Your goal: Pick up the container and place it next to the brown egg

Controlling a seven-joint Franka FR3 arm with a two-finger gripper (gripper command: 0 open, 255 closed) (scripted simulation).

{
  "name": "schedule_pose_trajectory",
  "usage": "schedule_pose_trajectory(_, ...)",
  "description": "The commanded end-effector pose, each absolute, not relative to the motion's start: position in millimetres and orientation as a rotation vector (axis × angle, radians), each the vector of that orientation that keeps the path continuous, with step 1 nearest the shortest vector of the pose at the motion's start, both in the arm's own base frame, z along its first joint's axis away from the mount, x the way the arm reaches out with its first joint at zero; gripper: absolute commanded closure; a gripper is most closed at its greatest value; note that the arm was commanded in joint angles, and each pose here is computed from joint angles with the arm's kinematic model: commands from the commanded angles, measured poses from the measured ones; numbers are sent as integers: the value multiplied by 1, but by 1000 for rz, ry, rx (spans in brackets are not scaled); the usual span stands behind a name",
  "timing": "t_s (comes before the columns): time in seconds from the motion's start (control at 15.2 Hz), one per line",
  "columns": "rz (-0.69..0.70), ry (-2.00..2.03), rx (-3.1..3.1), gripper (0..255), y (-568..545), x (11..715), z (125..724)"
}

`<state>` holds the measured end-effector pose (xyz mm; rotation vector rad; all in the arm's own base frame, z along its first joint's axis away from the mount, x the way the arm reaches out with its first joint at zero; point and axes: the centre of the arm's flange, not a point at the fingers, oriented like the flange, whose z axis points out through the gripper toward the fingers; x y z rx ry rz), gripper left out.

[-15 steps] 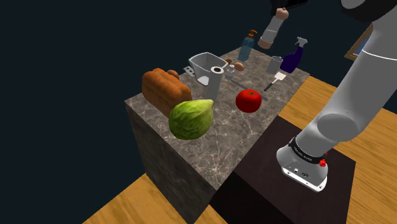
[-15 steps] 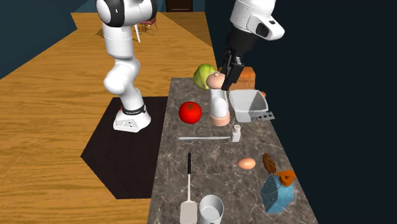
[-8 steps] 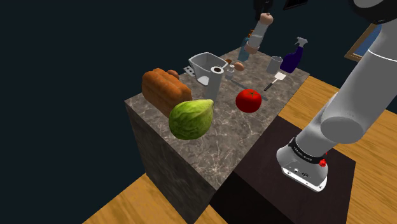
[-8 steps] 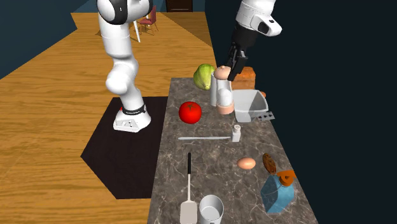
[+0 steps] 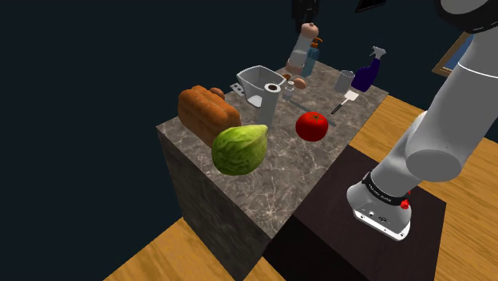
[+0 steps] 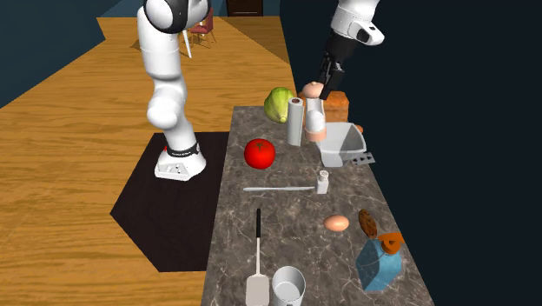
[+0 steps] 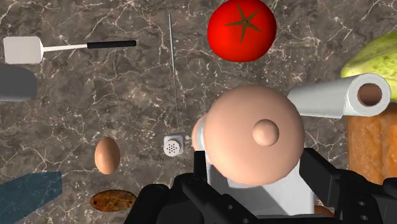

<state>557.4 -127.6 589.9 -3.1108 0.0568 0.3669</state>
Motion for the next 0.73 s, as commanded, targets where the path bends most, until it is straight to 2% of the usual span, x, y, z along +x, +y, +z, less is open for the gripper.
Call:
schedule_pose_trajectory(0.0,366,58,-3111,255,-101,567,584)
schedule_pose_trajectory(0.66,366,58,-3111,255,17,618,554)
